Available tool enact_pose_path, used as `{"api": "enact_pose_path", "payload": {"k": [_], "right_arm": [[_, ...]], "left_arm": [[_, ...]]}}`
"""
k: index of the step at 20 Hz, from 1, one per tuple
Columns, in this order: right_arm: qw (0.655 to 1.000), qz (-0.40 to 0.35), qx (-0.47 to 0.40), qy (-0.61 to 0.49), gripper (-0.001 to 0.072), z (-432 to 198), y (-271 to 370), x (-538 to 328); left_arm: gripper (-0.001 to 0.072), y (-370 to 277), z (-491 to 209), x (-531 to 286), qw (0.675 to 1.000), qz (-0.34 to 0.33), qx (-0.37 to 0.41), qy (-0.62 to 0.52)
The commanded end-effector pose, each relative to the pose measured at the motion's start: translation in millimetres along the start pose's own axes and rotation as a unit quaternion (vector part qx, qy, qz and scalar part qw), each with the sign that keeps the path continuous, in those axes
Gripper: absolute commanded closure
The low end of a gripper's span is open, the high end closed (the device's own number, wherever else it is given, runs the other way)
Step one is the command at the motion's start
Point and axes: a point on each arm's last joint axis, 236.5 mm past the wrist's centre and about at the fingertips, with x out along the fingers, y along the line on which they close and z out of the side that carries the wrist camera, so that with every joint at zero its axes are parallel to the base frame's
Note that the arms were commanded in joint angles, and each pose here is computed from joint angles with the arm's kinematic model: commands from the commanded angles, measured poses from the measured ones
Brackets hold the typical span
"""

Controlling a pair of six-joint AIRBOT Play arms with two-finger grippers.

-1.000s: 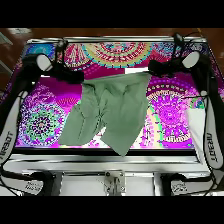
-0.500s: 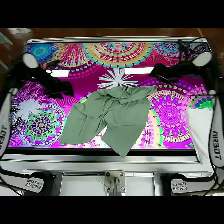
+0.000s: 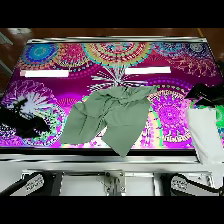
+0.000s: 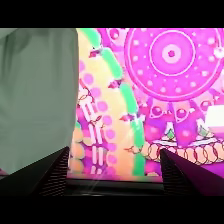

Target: Fold the shirts.

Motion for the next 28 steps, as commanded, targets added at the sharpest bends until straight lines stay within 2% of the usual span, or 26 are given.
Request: {"api": "enact_pose_path", "payload": {"k": [1,3,10,14,18,20,24,25,26,28], "right_arm": [[0.998,0.058,0.009,-0.002,0.0036,-4.1,19.9,6.7],[0.999,0.054,0.004,0.001,0.0036,-4.7,22.2,15.1],[0.998,0.054,0.017,0.037,0.0036,-26.2,24.1,51.7],[0.995,0.059,0.038,0.07,0.0036,-47.5,19.6,69.2],[0.992,0.063,0.055,0.091,0.0036,-61.6,17.4,79.9],[0.989,0.074,0.075,0.102,0.0036,-69.3,20.8,86.7],[0.985,0.092,0.099,0.109,0.0037,-81.4,23.0,104.6],[0.984,0.1,0.102,0.108,0.0036,-83.7,25.0,109.7],[0.981,0.121,0.105,0.106,0.0036,-86.9,33.3,117.0],[0.979,0.142,0.101,0.109,0.0037,-99.4,50.4,139.4]], "left_arm": [[-0.0009,20.3,-27.4,48.8,0.998,-0.039,-0.055,-0.005],[-0.0009,22.5,-17.3,61.5,0.997,-0.047,-0.063,-0.026],[-0.0005,-5.1,14.6,84.6,0.986,-0.14,-0.083,-0.043],[-0.0004,-13.3,14.4,100.9,0.988,-0.133,-0.078,-0.027],[0.0008,-13.7,6.2,120.6,0.986,-0.129,-0.105,0.013],[0.028,-12.9,10.1,121.5,0.985,-0.128,-0.114,0.006],[0.0542,-14.5,9.1,121.1,0.984,-0.13,-0.118,0.009],[0.0628,-14.7,8.6,121.1,0.985,-0.131,-0.111,0.009],[0.0661,-15.1,9.0,120.6,0.986,-0.131,-0.101,0.007],[0.0661,-16.0,11.0,117.6,0.987,-0.131,-0.093,-0.001]]}}
